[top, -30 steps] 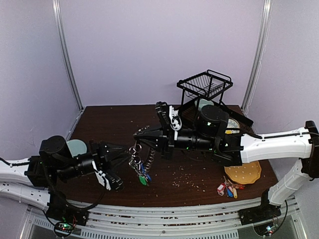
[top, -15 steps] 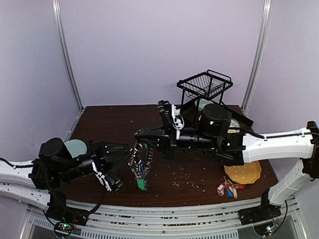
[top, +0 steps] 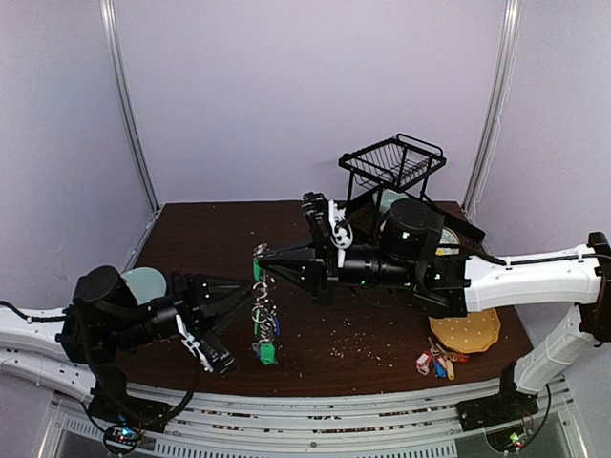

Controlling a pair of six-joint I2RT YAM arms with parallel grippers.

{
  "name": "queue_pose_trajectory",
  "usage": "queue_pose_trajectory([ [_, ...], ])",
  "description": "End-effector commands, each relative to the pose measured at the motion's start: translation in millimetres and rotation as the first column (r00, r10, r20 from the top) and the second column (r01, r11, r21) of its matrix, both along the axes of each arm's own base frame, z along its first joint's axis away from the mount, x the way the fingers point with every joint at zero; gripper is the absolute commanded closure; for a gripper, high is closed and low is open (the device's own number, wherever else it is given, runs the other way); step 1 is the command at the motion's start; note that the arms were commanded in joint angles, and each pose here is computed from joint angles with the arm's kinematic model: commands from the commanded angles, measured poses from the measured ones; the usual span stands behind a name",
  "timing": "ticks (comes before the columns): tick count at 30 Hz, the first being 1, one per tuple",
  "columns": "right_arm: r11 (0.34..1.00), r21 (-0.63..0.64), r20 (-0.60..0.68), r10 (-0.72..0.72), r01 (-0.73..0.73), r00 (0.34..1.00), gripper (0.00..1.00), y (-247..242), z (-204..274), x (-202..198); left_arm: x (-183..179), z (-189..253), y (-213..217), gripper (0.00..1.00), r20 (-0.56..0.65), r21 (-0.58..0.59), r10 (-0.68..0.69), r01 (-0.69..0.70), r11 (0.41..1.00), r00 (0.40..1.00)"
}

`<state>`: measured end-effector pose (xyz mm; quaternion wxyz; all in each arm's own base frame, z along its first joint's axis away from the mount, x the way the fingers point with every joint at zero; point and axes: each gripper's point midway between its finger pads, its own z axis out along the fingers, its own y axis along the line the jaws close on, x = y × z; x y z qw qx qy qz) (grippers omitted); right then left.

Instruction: Put the keys on the keyring

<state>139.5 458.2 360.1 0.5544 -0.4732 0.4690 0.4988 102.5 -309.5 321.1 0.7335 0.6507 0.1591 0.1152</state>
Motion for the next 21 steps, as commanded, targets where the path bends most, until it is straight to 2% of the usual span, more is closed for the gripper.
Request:
queue_pose_trajectory([
  [1,0.994,0.109,0.051,0.018,-0.024,0.999,1.00,-11.0,40.7,-7.4,-3.0,19.2,4.6,0.81,0.063,-0.078,0.010,-0.005,0.997,0.998],
  [14,0.994,0.107,0.050,0.025,-0.031,0.998,1.00,-8.7,40.4,-7.5,-9.9,11.2,-9.3,0.80,0.136,-0.017,0.009,-0.007,1.000,0.991],
  [21,0.993,0.112,0.049,0.032,-0.038,0.998,1.00,-9.1,41.6,-8.6,-4.8,13.5,-9.8,0.80,0.217,-0.028,0.079,-0.075,0.997,0.973],
])
